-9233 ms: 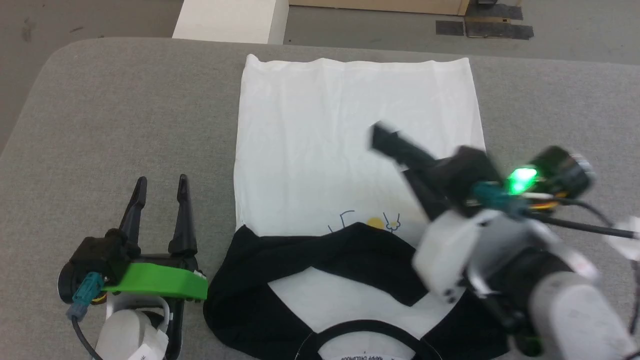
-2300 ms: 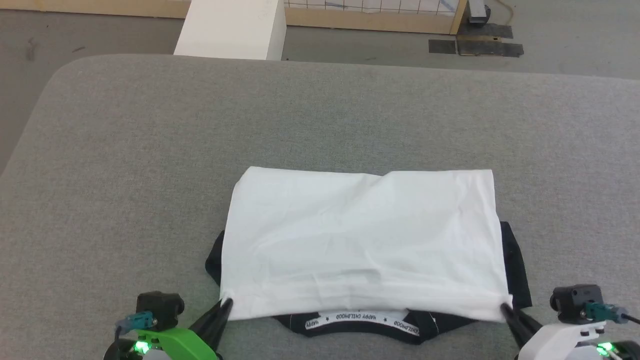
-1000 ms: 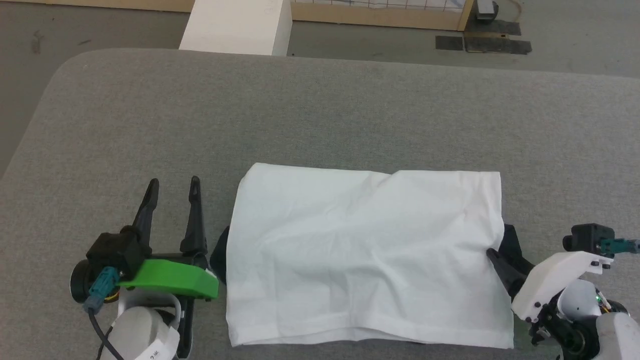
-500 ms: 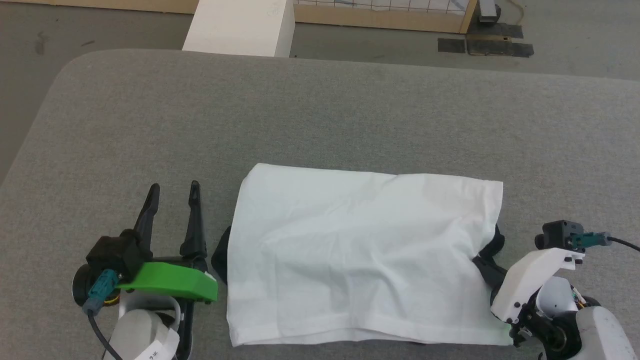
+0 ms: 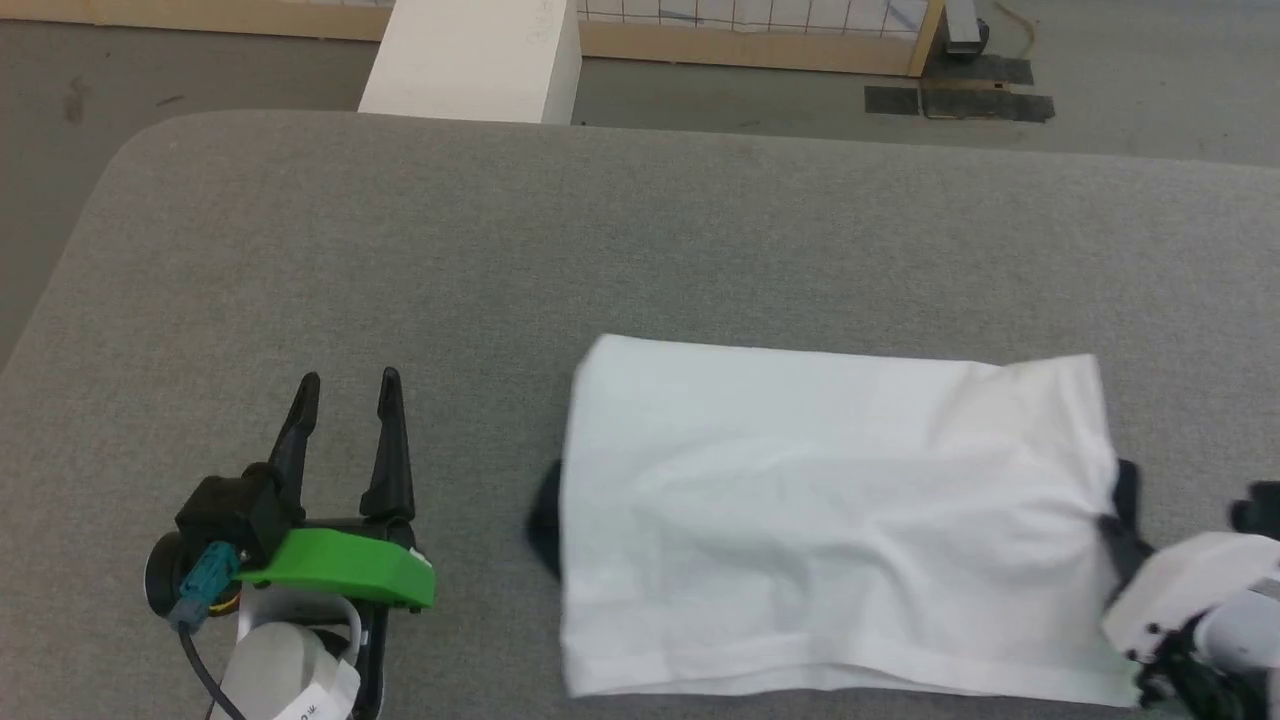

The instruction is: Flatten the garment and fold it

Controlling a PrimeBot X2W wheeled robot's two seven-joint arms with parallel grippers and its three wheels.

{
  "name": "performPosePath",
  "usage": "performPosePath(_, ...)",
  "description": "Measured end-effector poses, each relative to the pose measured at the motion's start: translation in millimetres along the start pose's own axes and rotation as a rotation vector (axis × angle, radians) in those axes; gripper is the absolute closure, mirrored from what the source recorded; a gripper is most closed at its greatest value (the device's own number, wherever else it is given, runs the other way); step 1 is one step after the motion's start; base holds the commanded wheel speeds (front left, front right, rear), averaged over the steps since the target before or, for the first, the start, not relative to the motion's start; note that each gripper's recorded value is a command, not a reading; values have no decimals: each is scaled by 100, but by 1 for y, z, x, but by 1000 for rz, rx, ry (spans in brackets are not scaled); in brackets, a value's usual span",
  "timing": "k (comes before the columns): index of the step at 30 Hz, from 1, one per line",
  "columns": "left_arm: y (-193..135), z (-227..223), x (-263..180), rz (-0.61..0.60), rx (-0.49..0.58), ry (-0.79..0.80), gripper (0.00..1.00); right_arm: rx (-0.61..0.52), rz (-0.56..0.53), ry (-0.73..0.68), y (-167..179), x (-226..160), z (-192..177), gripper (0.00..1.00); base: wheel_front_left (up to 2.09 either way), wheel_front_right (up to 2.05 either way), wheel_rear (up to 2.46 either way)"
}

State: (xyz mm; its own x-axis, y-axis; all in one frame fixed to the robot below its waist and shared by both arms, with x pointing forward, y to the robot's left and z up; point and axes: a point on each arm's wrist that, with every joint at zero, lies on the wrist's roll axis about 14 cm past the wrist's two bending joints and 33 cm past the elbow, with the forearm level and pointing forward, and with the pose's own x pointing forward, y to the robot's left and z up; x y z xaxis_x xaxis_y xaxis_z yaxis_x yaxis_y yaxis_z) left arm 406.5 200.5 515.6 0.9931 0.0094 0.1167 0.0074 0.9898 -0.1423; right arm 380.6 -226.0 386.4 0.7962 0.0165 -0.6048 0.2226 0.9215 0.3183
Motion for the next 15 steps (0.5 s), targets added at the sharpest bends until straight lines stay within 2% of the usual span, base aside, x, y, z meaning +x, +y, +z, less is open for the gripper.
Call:
performPosePath(4, -3, 0, 1, -8, -4, 0, 0, -19, -113, -65, -36, -15, 18, 100, 0, 0, 0)
performPosePath(7, -6, -2, 2, -17, -8, 4, 0, -36, -141, -99, -45, -24, 30, 100, 0, 0, 0)
performPosePath(11, -8, -3, 2, -24, -9, 5, 0, -68, -91, -128, -27, -32, 44, 100, 0, 0, 0)
performPosePath(15, -9, -3, 2, -27, -7, 6, 0, -108, 50, -135, 18, -43, 52, 100, 0, 0, 0)
